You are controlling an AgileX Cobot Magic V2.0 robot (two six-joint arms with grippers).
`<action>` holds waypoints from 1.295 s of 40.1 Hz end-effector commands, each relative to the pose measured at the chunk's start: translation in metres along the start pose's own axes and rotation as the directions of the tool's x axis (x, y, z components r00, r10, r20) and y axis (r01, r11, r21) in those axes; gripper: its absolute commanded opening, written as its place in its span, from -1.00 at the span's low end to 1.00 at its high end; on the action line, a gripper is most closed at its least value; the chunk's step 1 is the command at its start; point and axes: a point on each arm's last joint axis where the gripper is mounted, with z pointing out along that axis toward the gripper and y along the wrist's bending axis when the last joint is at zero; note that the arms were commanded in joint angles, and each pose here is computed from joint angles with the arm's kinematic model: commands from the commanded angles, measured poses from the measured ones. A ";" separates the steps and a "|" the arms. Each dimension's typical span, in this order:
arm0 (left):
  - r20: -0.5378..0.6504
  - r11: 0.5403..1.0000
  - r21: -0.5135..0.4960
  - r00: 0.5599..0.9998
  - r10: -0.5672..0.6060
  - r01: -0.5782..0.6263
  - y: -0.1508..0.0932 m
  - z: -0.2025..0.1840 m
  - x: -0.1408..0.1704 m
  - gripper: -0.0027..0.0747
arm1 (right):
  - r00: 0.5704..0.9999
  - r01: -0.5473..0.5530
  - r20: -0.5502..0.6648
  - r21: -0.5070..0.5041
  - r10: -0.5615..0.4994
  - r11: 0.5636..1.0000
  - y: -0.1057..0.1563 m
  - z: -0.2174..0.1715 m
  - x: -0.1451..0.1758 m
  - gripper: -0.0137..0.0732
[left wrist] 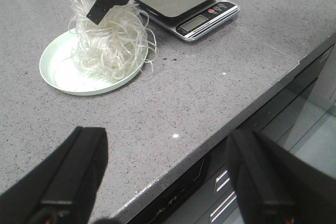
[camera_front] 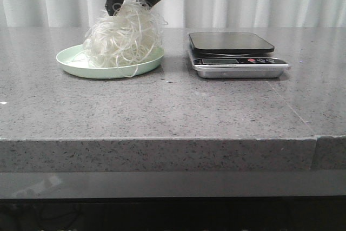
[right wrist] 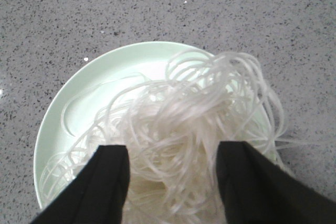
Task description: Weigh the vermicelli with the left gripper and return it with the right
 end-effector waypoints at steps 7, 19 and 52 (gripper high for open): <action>0.098 1.000 0.001 0.995 -0.005 0.005 0.000 -0.004 -0.013 0.48 | 0.976 0.022 0.218 -0.004 -0.021 1.000 0.010 -0.103 -0.045 0.50; 0.098 1.000 0.001 0.995 -0.005 0.005 0.000 -0.004 -0.013 0.48 | 0.958 -0.014 0.287 0.076 -0.009 0.997 0.013 -0.205 -0.042 0.50; 0.098 1.000 0.001 0.995 -0.005 0.005 0.000 -0.004 -0.013 0.48 | 0.955 -0.017 0.295 0.096 -0.012 0.995 0.024 -0.309 0.153 0.50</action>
